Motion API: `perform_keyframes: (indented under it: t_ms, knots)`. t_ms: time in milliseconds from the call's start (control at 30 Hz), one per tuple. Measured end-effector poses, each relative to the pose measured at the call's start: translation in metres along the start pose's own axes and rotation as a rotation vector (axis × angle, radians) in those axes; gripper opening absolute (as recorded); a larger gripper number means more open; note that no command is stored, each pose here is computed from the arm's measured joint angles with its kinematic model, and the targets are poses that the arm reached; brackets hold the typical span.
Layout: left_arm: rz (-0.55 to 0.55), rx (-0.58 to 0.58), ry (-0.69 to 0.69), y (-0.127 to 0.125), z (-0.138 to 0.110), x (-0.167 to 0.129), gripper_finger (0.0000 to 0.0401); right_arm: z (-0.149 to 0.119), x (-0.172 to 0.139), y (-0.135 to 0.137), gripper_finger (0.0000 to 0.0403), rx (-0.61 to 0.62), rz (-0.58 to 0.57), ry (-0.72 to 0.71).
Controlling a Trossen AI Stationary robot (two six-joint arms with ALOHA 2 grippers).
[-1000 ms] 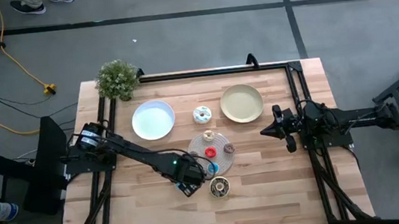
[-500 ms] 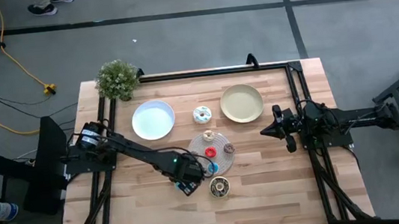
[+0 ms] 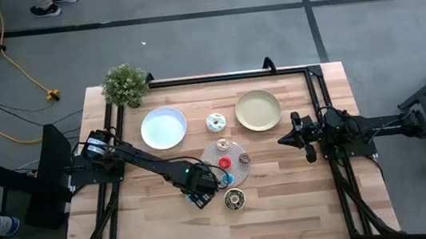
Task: Pick & Place donuts
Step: Put the big light blue donut on the white plate
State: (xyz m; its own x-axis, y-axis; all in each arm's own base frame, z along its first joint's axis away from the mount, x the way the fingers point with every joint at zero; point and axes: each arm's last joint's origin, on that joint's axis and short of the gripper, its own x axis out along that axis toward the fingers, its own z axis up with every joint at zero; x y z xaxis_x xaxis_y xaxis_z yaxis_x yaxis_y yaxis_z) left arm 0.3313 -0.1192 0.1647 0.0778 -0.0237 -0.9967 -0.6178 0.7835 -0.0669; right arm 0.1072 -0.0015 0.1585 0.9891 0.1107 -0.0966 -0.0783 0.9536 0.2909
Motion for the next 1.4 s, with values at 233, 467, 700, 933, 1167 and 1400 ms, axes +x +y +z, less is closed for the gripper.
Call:
perform_keyframes:
  t_ms: [233, 467, 700, 933, 1167, 1400]
  knots:
    - [-0.002, 0.000, 0.003, 0.0000, -0.0001, 0.0000, 0.0149, 0.0000, 0.0000, 0.0000, 0.0000, 0.000, 0.000, 0.000]
    - [-0.013, -0.003, 0.022, -0.0003, -0.0007, 0.0000, 0.0149, 0.0000, 0.0000, 0.0000, 0.0000, 0.000, 0.000, 0.000]
    - [-0.023, -0.007, 0.036, -0.0007, -0.0011, 0.0000, 0.0149, 0.0000, 0.0000, 0.0000, 0.0000, 0.000, 0.000, 0.000]
    - [-0.022, -0.007, 0.036, -0.0007, -0.0011, 0.0000, 0.0149, 0.0000, 0.0000, 0.0000, 0.0000, 0.000, 0.000, 0.000]
    - [-0.022, -0.007, 0.036, -0.0007, -0.0012, 0.0000, 0.0149, 0.0000, 0.0000, 0.0000, 0.0000, 0.000, 0.000, 0.000]
    - [-0.022, -0.008, 0.036, -0.0006, -0.0010, 0.0000, 0.0141, 0.0000, 0.0000, 0.0000, 0.0000, 0.000, 0.000, 0.000]
